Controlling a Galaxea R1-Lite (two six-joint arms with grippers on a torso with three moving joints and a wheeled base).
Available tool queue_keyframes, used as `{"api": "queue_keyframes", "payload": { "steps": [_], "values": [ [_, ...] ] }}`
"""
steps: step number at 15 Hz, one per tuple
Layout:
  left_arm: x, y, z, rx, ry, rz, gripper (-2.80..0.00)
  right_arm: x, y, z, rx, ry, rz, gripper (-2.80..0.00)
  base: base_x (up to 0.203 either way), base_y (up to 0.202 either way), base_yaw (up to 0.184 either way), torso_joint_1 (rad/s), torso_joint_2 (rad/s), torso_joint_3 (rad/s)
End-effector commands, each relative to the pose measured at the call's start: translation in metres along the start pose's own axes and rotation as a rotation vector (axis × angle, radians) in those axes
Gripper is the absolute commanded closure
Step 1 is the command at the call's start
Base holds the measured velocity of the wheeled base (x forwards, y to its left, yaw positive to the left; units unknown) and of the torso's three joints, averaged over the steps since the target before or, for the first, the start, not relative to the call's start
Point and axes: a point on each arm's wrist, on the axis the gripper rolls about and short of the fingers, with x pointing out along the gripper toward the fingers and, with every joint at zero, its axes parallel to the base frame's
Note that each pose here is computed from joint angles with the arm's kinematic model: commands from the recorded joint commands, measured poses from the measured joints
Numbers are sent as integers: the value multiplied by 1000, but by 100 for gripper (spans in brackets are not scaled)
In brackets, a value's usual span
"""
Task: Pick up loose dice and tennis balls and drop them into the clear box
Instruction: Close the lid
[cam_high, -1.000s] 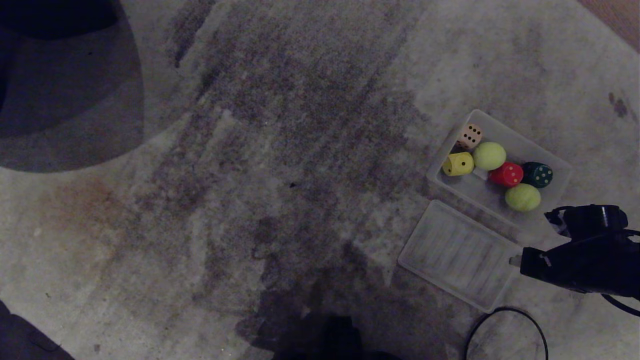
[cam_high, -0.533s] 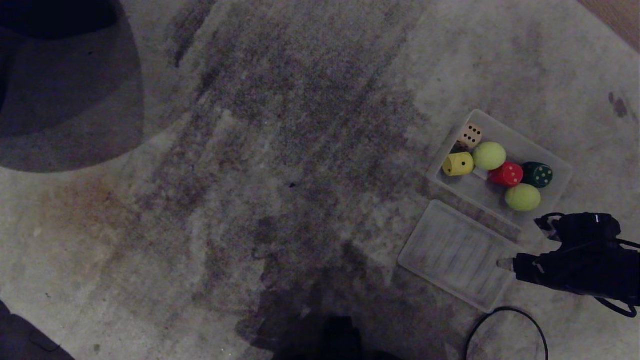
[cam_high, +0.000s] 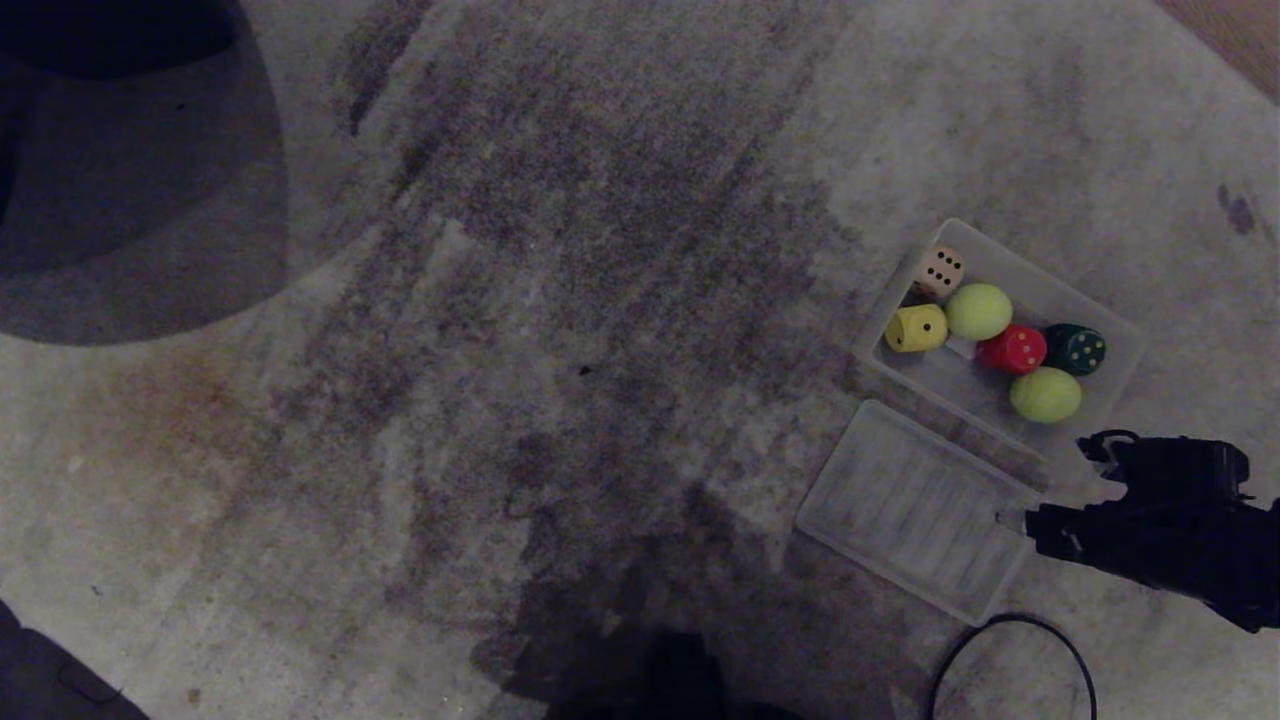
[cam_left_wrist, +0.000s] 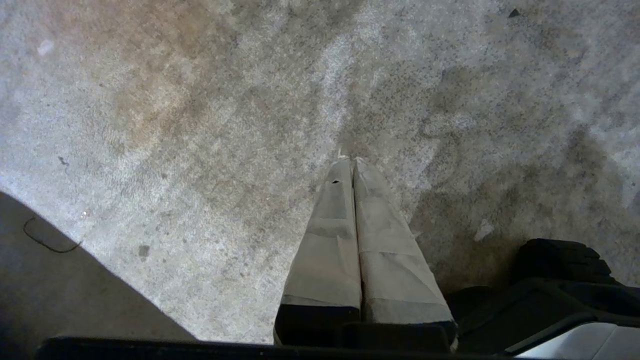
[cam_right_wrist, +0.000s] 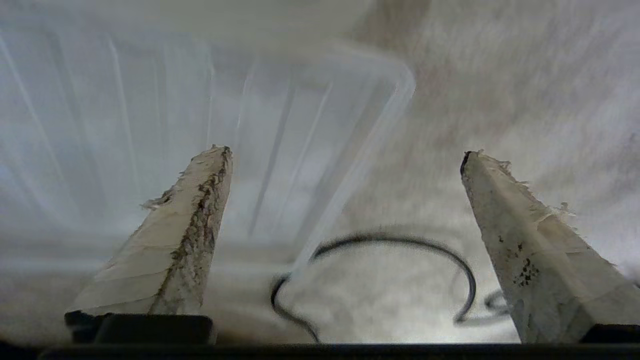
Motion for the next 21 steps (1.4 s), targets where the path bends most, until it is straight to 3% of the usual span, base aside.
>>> {"api": "queue_keyframes", "payload": {
  "steps": [1,5,12,13,21],
  "values": [
    [0,0,0,-1,2,1,0,9,0,-4,-1,-13,25,-280,0,0,0,0,0,0],
    [0,0,-1,0,4,1,0,14,0,-6,1,-43,69,-280,0,0,0,0,0,0],
    [0,0,0,-1,2,1,0,16,-7,-10,18,-33,71,-280,0,0,0,0,0,0],
    [0,0,0,-1,2,1,0,17,-7,-10,17,-46,77,0,0,0,0,0,0,0],
    [0,0,0,-1,2,1,0,29,-6,-11,10,-69,116,0,0,0,0,0,0,0]
  ]
}}
